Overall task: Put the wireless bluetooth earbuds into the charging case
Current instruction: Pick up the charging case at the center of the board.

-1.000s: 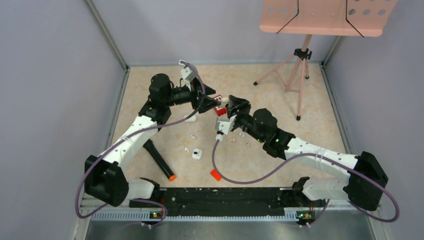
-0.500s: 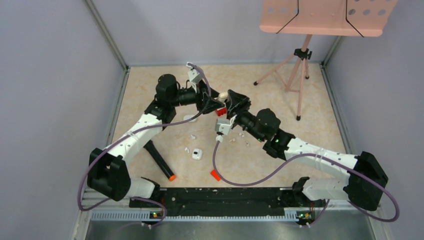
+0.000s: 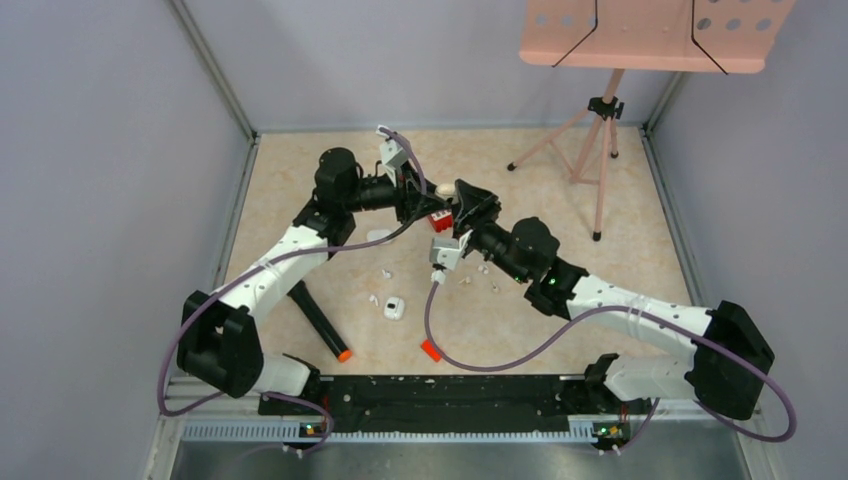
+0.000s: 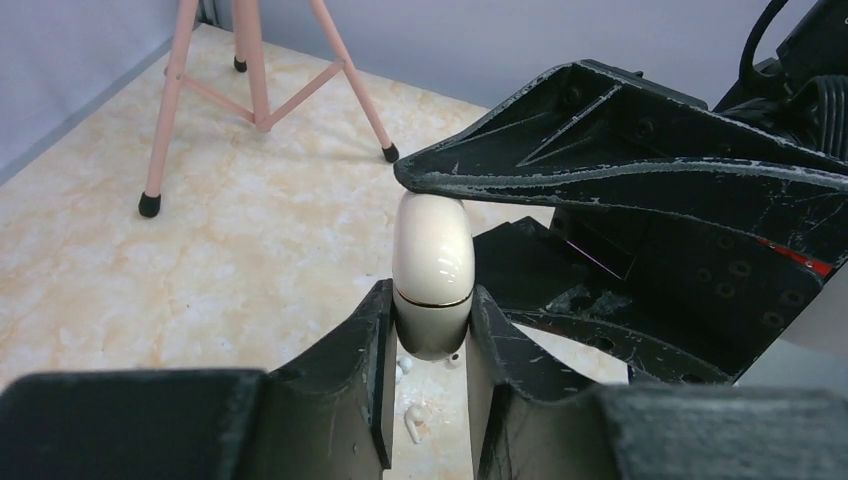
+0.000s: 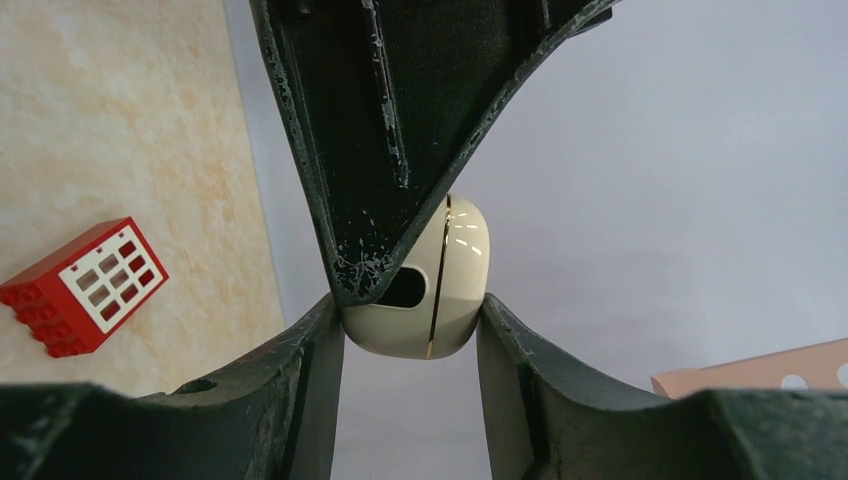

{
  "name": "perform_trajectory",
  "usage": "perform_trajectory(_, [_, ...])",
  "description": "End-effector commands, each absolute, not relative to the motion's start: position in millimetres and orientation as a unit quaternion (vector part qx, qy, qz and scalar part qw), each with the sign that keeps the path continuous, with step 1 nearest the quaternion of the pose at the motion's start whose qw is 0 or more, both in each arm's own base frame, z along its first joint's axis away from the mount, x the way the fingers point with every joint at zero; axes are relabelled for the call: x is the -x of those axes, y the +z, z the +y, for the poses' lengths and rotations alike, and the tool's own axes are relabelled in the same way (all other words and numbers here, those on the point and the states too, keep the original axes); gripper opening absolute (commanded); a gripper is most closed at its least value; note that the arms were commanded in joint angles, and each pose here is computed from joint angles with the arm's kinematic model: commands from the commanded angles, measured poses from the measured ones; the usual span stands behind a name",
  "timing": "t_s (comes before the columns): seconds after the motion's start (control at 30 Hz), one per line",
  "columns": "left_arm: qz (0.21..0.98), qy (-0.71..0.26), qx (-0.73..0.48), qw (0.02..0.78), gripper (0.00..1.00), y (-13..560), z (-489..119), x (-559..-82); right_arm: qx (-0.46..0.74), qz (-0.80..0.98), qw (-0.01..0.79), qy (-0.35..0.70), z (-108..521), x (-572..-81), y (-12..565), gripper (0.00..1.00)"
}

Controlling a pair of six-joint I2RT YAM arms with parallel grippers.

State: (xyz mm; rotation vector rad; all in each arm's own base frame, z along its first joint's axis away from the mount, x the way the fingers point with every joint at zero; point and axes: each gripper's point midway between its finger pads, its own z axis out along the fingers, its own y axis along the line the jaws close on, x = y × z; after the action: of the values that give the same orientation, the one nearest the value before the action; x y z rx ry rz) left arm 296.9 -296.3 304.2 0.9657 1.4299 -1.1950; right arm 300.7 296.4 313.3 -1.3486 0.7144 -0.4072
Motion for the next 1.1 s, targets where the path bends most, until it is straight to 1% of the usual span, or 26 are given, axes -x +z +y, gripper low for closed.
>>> perform_trajectory(0.0, [0.559, -0.488, -0.412, 0.528, 0.18, 324.7, -300.8, -303.6, 0.601, 0.310, 0.718, -0.166, 302.8, -294.3, 323.5, 0.25])
perform_trajectory(0.07, [0.559, -0.485, -0.412, 0.531, 0.10, 322.7, -300.0, -304.6, 0.609, 0.331, 0.703, -0.158, 300.0, -296.6, 322.6, 0.42])
perform_trajectory(0.1, [0.559, -0.483, -0.413, 0.533, 0.05, 320.3, -299.3, -305.5, 0.615, 0.347, 0.692, -0.149, 297.1, -297.4, 322.1, 0.53])
perform_trajectory(0.13, [0.560, -0.480, -0.413, 0.534, 0.02, 317.2, -298.3, -306.2, 0.625, 0.372, 0.674, -0.133, 292.9, -297.2, 317.0, 0.66])
perform_trajectory(0.17, [0.560, -0.477, -0.415, 0.535, 0.00, 314.5, -296.5, -307.3, 0.644, 0.403, 0.641, -0.111, 284.0, -296.0, 304.8, 0.83])
perform_trajectory(0.2, [0.561, -0.475, -0.416, 0.536, 0.00, 311.0, -295.1, -308.2, 0.658, 0.420, 0.619, -0.081, 279.2, -290.2, 300.6, 0.93])
perform_trajectory(0.23, [0.562, -0.473, -0.416, 0.537, 0.00, 307.8, -293.1, -309.5, 0.664, 0.440, 0.601, -0.055, 272.0, -284.5, 300.9, 0.97])
perform_trajectory(0.37, [0.552, -0.471, -0.414, 0.550, 0.00, 300.2, -286.1, -313.3, 0.658, 0.526, 0.536, 0.050, 248.7, -264.3, 320.2, 0.99])
perform_trajectory(0.5, [0.530, -0.465, -0.439, 0.557, 0.00, 295.2, -286.8, -308.3, 0.584, 0.628, 0.478, 0.191, 243.1, -261.4, 346.1, 0.95])
perform_trajectory(0.57, [0.516, -0.466, -0.454, 0.557, 0.00, 295.7, -288.2, -304.5, 0.540, 0.663, 0.446, 0.262, 247.5, -264.7, 350.0, 0.91])
perform_trajectory(0.63, [0.499, -0.464, -0.475, 0.557, 0.00, 296.1, -288.1, -298.6, 0.549, 0.655, 0.414, 0.313, 256.2, -257.3, 346.4, 0.82])
perform_trajectory(0.67, [0.492, -0.465, -0.483, 0.555, 0.00, 295.7, -288.0, -295.2, 0.561, 0.643, 0.404, 0.330, 260.5, -253.3, 343.2, 0.75])
perform_trajectory(0.7, [0.487, -0.465, -0.491, 0.553, 0.00, 294.0, -288.1, -292.3, 0.571, 0.631, 0.400, 0.341, 264.3, -250.5, 341.6, 0.71])
perform_trajectory(0.77, [0.479, -0.469, -0.502, 0.547, 0.00, 291.1, -287.8, -286.4, 0.578, 0.617, 0.402, 0.351, 270.3, -252.9, 337.8, 0.69])
perform_trajectory(1.07, [0.468, -0.475, -0.512, 0.541, 0.00, 292.3, -288.5, -282.3, 0.600, 0.594, 0.410, 0.345, 290.4, -272.0, 324.9, 0.69])
